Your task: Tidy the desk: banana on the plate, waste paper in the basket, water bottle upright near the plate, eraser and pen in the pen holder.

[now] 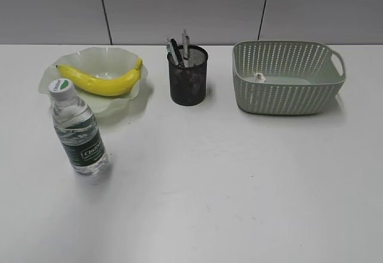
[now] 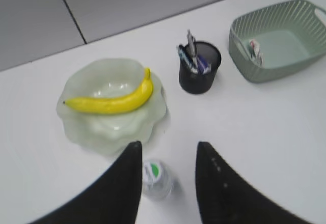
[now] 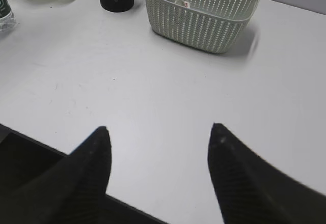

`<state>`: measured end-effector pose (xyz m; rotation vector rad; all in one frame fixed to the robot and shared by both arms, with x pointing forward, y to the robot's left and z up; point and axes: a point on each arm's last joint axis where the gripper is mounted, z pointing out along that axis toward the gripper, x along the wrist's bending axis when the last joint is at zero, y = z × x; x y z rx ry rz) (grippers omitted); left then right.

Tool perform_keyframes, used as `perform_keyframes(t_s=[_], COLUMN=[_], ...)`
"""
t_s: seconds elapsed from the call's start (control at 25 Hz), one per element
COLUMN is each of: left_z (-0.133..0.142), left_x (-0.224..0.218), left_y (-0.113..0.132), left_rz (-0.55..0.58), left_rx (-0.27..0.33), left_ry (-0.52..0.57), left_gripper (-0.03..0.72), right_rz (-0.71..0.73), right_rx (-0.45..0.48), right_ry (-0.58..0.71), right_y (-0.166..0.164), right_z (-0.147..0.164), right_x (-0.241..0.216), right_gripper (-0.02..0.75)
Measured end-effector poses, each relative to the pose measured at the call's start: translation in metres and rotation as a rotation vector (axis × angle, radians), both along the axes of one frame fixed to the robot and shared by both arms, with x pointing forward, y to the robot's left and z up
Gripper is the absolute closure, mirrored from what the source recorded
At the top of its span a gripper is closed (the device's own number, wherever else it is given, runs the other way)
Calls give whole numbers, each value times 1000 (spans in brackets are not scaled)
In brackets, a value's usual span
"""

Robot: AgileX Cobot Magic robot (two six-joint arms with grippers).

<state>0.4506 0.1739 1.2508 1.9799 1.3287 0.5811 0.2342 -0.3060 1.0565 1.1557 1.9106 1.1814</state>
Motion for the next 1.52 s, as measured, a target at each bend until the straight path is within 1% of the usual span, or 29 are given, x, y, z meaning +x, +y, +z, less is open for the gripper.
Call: perform_keyframes(t_s=[0.08,0.16,0.28,0.36,0.48,0.64,0.72,0.8,0.88,1.12,1.52], left_z=[-11,-35,-71,-93,-133,-171,-181,-185,-185,-187,-188], left_x=[-29,-54,-98,-127,-159,-193,-205,-217,-222,-215,-215], left_y=[19,36,65,84,103,125,133,140,143,136,136], left_rz=[-2,-4,-7,-14,-24,-32,-38,-49,-63,-83,-89], left_rx=[8,30,40,16,-10,-73,-114,-166,-193,-200,-201], left_ry=[15,55,82,66,56,-17,-70,-146,-199,-219,-227], left_gripper=[428,436,442,442,442,442,444,444,444,444,445], right_rz=[0,0,0,0,0,0,2,3,4,5,5], right_rx=[0,0,0,-1,0,0,3,4,7,7,7], right_ry=[0,0,0,0,-1,-1,0,1,1,1,1], right_y=[0,0,0,0,0,0,0,0,1,1,1], right_z=[0,0,0,0,0,0,0,0,0,0,0], right_x=[0,0,0,0,0,0,0,0,0,0,0], right_gripper=[258,258,258,258,258,258,258,258,258,258,258])
